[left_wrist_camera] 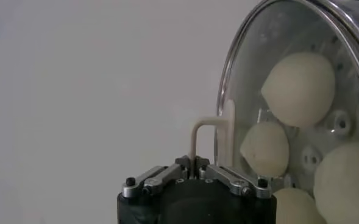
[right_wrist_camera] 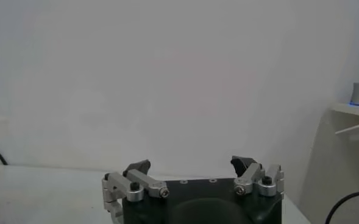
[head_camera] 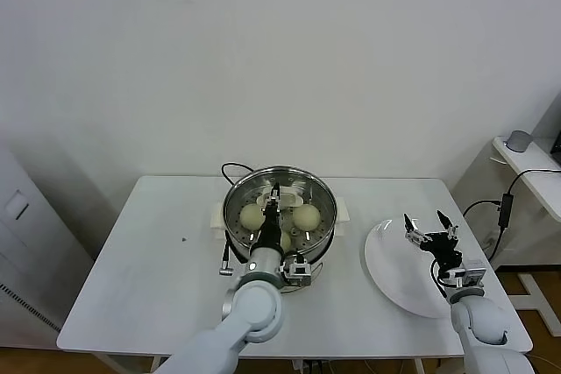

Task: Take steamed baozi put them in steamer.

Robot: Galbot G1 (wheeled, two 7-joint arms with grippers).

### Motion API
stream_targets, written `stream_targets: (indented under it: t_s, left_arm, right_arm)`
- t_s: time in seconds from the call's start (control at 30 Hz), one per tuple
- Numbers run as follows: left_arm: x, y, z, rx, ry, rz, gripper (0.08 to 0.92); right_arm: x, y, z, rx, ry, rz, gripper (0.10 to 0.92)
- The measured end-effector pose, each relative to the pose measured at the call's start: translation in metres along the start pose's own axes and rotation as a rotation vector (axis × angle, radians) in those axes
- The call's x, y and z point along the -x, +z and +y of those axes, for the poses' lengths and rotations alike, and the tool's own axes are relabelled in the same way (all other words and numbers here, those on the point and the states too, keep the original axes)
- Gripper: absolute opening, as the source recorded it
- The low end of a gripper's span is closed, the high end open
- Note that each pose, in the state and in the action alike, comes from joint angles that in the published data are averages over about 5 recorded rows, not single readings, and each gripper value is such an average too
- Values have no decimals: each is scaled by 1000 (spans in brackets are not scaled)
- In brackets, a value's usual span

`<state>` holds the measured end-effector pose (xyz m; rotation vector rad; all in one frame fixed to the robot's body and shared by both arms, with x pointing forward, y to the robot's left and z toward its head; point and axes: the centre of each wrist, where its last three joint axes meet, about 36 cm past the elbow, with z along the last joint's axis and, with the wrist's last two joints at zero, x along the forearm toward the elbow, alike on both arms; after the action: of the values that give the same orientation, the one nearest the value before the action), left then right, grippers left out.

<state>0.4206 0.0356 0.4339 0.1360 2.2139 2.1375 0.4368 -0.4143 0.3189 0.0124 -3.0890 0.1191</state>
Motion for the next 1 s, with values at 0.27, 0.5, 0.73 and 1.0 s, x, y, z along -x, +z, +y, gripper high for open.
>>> stream_targets:
  t_s: [0.27, 0.5, 0.73, 1.0]
  left_arm:
    - [-11, 14, 16, -77, 21, -2, 547]
    - [-25, 42, 54, -277, 115, -43, 744]
    - [-25, 85, 104, -616, 233, -123, 822]
    - [-19, 161, 137, -1051, 217, -182, 823]
  right_arm:
    - [0, 1, 0, -2, -4, 1, 823]
    - [1, 1, -3, -4, -1, -1, 823]
    - [2, 2, -2, 13, -10, -4, 823]
    - [2, 0, 3, 62, -36, -20, 823]
